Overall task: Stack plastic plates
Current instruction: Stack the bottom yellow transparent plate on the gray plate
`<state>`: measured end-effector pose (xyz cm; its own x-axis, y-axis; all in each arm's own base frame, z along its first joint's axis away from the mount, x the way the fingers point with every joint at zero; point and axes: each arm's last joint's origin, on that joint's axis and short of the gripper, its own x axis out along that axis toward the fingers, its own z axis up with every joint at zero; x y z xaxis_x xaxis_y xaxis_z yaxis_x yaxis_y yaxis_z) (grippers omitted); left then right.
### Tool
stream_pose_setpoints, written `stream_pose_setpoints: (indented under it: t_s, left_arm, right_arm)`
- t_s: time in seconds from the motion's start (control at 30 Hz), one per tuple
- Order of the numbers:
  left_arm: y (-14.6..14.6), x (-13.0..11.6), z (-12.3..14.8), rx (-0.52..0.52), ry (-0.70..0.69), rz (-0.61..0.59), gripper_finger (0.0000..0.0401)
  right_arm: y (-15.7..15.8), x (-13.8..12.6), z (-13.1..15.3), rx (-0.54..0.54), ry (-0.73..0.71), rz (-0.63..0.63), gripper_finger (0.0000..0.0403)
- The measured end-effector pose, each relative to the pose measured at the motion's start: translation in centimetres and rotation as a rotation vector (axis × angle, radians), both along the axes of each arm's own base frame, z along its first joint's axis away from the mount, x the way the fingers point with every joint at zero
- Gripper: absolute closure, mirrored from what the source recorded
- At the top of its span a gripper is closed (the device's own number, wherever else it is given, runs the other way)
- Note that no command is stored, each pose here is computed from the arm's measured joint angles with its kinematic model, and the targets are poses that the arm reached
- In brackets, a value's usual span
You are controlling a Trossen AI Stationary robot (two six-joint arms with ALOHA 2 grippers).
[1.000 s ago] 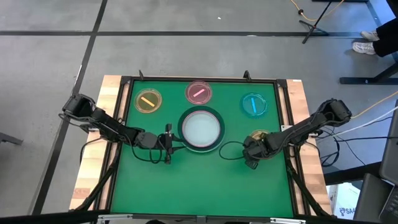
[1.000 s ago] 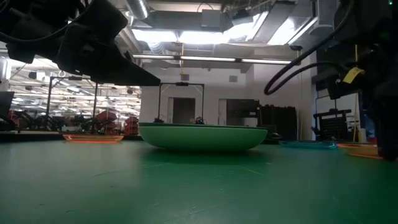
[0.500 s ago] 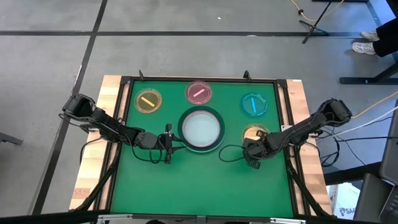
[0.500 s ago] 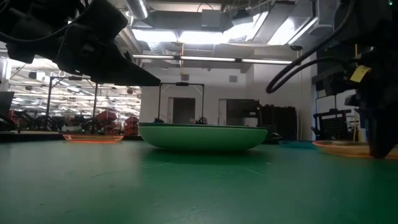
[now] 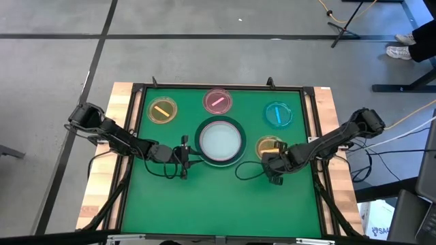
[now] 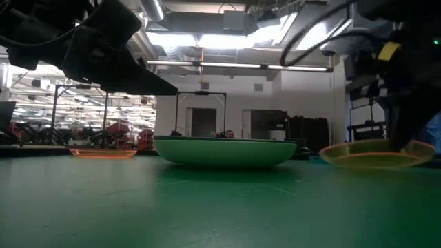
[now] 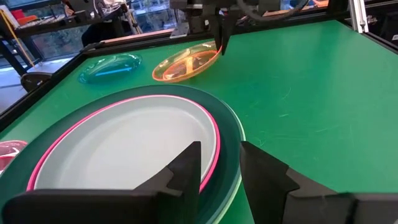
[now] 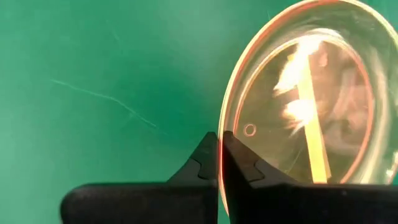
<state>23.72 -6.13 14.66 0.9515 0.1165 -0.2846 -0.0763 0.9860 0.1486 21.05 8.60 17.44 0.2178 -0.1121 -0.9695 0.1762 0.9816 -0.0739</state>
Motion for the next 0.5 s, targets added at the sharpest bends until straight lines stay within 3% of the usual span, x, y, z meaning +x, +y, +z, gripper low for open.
stream_pose_setpoints:
  t_s: [0.5]
  left_arm:
    - [0.0, 0.0, 0.0, 0.000, 0.000, 0.000, 0.0298]
  right_arm:
    - [1.1, 2.0, 3.5, 0.092, -0.089, 0.117, 0.0403]
